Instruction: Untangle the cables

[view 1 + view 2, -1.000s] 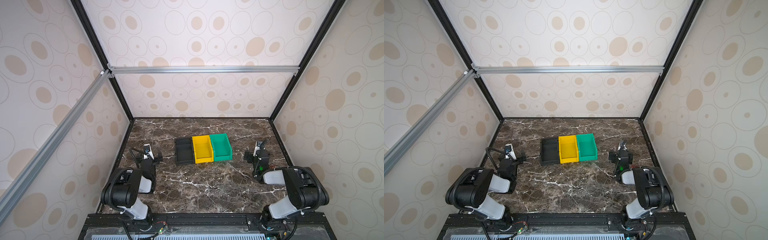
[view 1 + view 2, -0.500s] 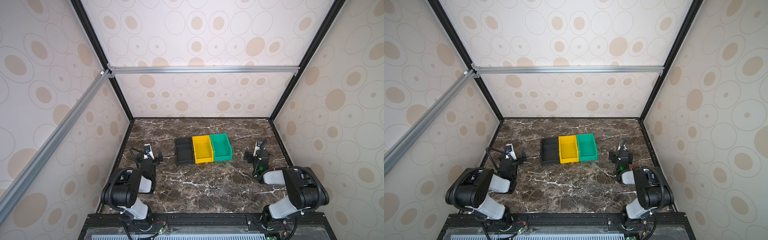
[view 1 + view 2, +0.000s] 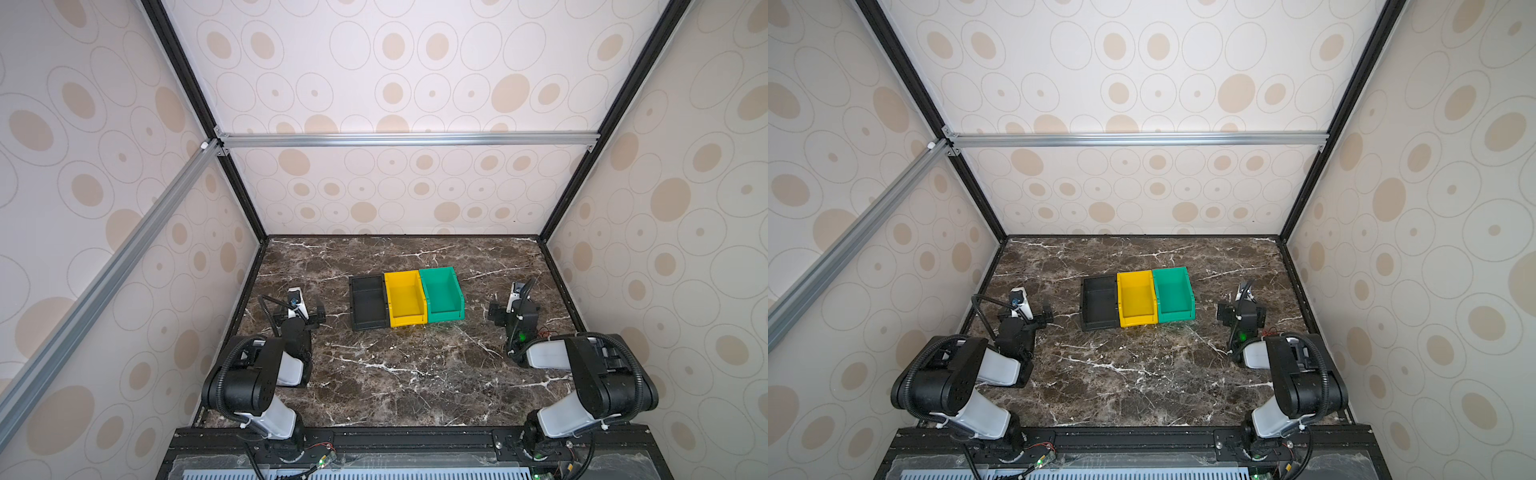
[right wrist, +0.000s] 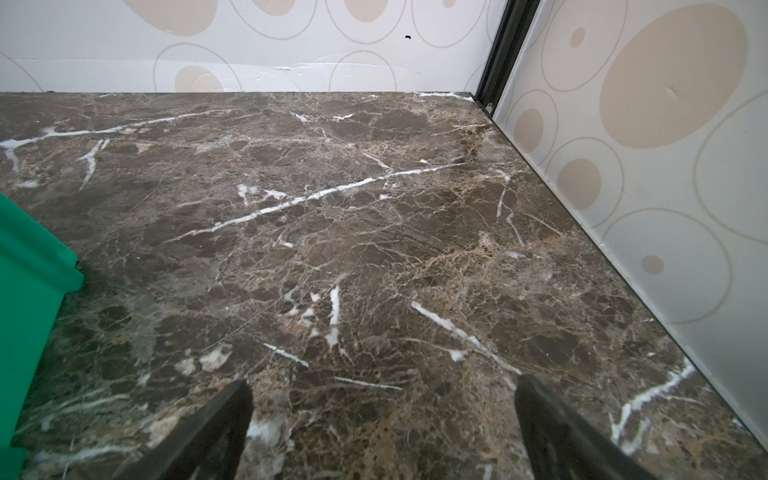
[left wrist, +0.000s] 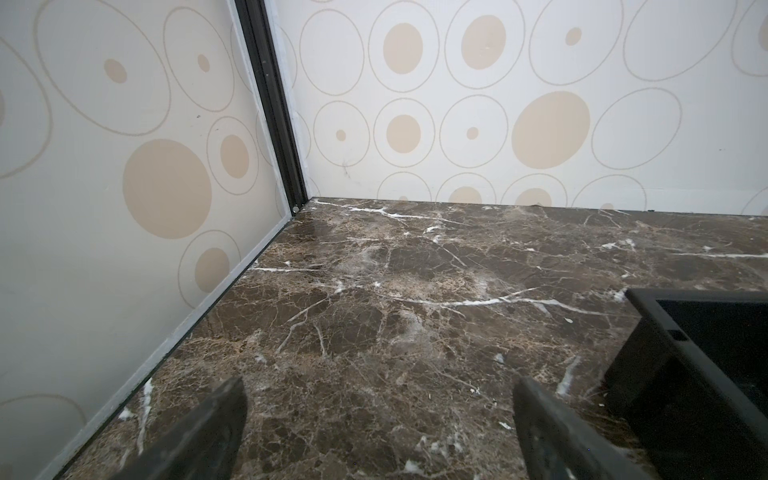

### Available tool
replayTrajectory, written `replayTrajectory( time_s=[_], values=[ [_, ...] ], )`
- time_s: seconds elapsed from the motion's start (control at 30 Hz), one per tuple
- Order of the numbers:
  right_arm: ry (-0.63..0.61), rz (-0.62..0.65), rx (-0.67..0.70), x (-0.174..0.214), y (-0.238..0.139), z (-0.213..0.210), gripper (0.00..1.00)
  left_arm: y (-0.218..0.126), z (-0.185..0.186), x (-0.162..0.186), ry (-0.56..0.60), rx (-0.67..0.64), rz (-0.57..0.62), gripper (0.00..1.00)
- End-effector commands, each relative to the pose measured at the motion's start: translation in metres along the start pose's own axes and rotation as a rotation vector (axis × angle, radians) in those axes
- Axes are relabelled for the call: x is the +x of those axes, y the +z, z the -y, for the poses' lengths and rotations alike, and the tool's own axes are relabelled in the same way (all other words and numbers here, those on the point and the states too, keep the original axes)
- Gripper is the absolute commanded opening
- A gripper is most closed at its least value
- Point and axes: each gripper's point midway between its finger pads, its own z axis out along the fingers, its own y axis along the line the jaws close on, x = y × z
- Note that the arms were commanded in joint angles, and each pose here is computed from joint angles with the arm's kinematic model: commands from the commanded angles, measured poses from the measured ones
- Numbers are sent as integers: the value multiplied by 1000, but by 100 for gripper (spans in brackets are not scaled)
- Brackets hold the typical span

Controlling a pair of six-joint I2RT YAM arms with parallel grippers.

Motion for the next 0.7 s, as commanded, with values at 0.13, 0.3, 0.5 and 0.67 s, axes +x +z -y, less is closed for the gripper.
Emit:
replayTrajectory(
  time_s=[0.13,0.3,0.5,0.67],
  values=[
    [15,23,5,-18,-2,2,100,-1,-12,-16,-17,-59,36,99],
    [31,-57,-6,-50,-19,4,100,-3,-14,-45,-27,-66,24,99],
    [131,-168,27,-63,-52,16,97,5,4,-71,-114,26,-92,99],
    [194,-321,102,-51,-82,33,97,-6,25,-79,-193,146,-144,99]
  ],
)
